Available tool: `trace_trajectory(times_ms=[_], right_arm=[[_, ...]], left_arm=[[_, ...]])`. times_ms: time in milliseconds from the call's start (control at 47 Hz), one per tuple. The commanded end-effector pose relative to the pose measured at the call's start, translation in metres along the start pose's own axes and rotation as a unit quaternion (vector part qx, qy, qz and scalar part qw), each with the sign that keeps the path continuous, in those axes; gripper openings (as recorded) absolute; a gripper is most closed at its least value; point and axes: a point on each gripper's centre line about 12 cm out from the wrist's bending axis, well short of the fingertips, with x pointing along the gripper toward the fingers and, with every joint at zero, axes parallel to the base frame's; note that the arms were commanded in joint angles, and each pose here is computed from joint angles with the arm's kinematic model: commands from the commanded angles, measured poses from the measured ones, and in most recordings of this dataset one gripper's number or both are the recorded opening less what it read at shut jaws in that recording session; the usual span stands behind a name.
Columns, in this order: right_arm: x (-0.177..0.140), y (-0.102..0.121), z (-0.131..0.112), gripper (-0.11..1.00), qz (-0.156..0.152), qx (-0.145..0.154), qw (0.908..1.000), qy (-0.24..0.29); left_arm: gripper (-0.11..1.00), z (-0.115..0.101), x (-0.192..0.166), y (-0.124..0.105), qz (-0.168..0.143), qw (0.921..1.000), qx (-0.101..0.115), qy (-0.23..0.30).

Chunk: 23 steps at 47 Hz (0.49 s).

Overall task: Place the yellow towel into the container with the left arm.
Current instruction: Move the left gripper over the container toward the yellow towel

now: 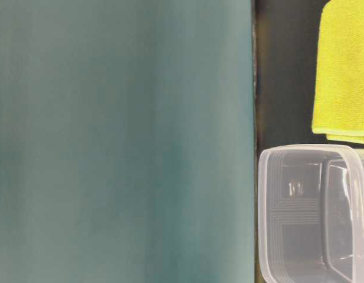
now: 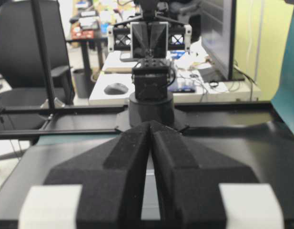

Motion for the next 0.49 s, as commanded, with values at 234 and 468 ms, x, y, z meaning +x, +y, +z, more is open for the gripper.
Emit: trace_trajectory(times_ms=[234,468], right_arm=[[0.000,-0.006,0.002,0.01,-0.018,0.051,0.9983,0.020],[-0.012,-0.006,-0.008,0.01,-0.024,0.092,0.9925,0.078]], left_arm=[[0.00,0.037,0.056,0.015,0.026,0.9984,0.014,0.047],[0.00,0.032,0.115,0.020,0.028,0.9852,0.022,0.168]])
